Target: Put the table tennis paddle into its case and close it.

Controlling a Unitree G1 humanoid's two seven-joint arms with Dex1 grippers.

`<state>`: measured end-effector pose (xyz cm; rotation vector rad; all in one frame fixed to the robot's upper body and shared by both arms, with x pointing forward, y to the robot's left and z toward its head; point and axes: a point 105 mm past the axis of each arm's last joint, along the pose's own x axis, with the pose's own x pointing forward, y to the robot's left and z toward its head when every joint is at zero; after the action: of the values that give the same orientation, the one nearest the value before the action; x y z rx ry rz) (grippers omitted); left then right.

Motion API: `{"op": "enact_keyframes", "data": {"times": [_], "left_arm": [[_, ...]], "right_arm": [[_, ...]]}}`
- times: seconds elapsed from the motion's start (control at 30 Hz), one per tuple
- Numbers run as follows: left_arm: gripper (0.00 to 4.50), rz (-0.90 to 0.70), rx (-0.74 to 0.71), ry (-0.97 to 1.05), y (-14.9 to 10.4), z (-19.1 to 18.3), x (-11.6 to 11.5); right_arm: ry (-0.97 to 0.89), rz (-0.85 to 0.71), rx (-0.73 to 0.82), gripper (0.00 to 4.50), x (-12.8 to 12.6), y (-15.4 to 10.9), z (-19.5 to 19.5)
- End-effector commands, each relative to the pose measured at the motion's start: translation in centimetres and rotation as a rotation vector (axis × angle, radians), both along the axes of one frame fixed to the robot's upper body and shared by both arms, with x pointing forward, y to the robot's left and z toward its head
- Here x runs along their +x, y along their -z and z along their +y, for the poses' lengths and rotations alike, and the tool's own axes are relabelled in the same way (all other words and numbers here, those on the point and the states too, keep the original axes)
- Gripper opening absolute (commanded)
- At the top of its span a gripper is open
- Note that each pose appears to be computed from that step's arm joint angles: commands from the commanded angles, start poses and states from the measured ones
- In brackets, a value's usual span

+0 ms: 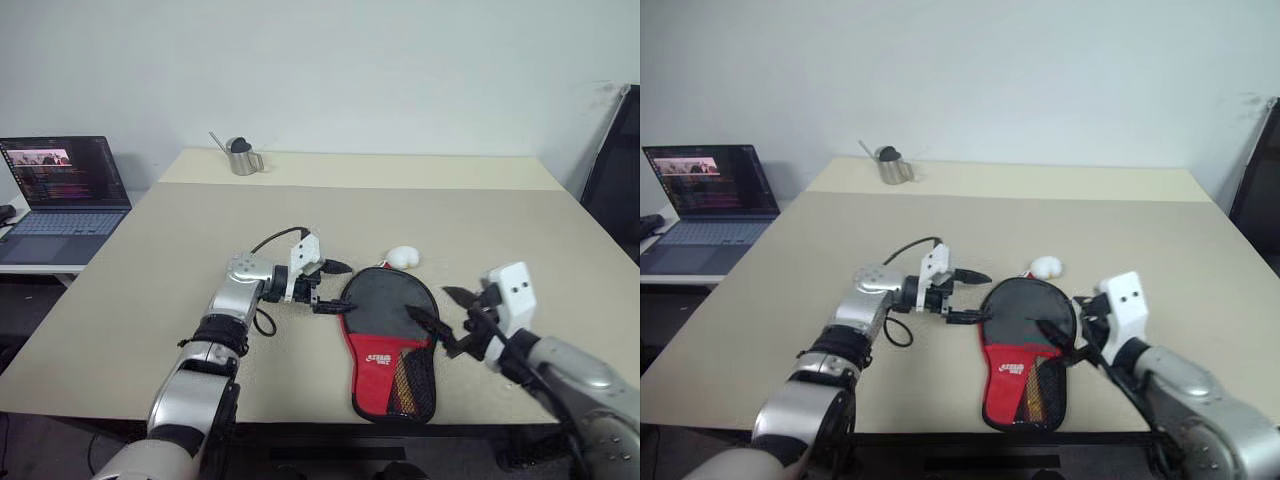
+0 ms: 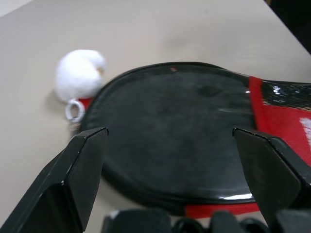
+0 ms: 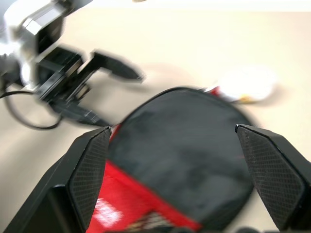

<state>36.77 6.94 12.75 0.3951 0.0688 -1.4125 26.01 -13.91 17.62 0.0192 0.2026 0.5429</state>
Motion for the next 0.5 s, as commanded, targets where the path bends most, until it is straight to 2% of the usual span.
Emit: {"op": "enact_keyframes", "data": {"times": [0.03,0.27,0.5], "left_arm": [[4.46,-0.076,-0.043,0.023,-1.8,-1.9,-0.3],[4.46,-0.08,0.022,0.058,0.3,-3.7,-1.2],[4.46,-0.054,0.06,0.053,2.1,-3.2,-1.7]], "right_arm": [[-0.028,-0.012,-0.022,4.5,0.5,-0.8,-0.4],[0.028,-0.06,-0.038,4.5,6.5,-2.4,-1.0],[0.045,-0.073,-0.042,4.5,11.0,-2.0,-0.7]]}}
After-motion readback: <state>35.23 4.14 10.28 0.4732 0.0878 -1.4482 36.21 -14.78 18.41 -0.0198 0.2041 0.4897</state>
